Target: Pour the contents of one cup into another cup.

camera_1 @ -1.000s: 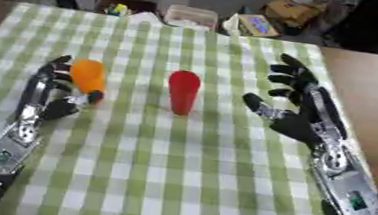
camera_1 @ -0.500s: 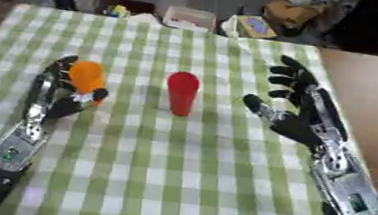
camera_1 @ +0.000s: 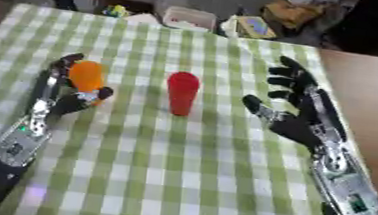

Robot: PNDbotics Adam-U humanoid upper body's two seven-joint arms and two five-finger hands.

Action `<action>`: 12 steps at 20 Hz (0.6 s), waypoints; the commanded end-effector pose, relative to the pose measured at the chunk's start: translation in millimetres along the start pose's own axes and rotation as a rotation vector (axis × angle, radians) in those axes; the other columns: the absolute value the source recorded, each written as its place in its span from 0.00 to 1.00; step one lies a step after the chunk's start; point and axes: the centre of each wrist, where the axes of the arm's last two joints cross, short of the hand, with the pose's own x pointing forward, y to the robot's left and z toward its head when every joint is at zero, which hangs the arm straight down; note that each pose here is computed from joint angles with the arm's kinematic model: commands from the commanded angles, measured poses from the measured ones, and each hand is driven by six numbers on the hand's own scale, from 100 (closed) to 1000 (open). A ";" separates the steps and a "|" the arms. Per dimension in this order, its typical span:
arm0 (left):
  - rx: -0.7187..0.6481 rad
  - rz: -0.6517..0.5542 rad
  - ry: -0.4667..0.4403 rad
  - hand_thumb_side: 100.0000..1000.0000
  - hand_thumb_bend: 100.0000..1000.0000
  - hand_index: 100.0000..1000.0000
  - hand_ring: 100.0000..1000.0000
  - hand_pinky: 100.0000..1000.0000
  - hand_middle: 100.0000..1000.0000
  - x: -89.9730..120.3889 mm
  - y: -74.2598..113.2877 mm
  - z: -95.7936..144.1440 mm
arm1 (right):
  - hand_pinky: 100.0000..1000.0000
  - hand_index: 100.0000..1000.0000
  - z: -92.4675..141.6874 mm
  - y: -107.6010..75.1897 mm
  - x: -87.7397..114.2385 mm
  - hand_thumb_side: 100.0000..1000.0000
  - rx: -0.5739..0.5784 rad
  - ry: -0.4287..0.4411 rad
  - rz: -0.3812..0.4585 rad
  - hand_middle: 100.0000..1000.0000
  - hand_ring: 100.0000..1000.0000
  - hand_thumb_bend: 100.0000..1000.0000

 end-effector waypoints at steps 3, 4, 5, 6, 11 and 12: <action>0.009 -0.020 -0.027 0.49 0.81 0.84 0.50 0.43 0.48 6.5 8.4 -11.0 | 0.66 0.95 -6.5 -2.9 10.3 0.29 -0.002 -0.035 -0.002 0.75 0.78 0.61; 0.008 -0.019 -0.028 0.48 0.79 0.84 0.49 0.42 0.47 6.7 8.0 -11.5 | 0.66 0.95 -6.6 -2.8 10.4 0.29 -0.001 -0.036 -0.002 0.75 0.78 0.61; 0.005 -0.019 -0.030 0.48 0.77 0.84 0.48 0.42 0.47 6.8 7.6 -11.9 | 0.66 0.95 -6.6 -2.7 10.4 0.29 -0.001 -0.036 -0.002 0.75 0.77 0.61; 0.002 -0.018 -0.032 0.47 0.74 0.84 0.47 0.41 0.45 6.9 6.9 -12.2 | 0.66 0.95 -6.6 -2.6 10.3 0.29 0.000 -0.035 -0.003 0.75 0.77 0.61; -0.026 0.001 -0.036 0.45 0.65 0.83 0.42 0.37 0.40 6.2 2.2 -12.6 | 0.66 0.95 -6.8 -2.0 10.4 0.29 0.001 -0.035 -0.005 0.75 0.77 0.61; -0.032 0.003 -0.037 0.45 0.63 0.83 0.40 0.35 0.38 5.9 1.6 -12.6 | 0.66 0.95 -6.9 -2.0 10.4 0.29 0.001 -0.035 -0.006 0.75 0.77 0.61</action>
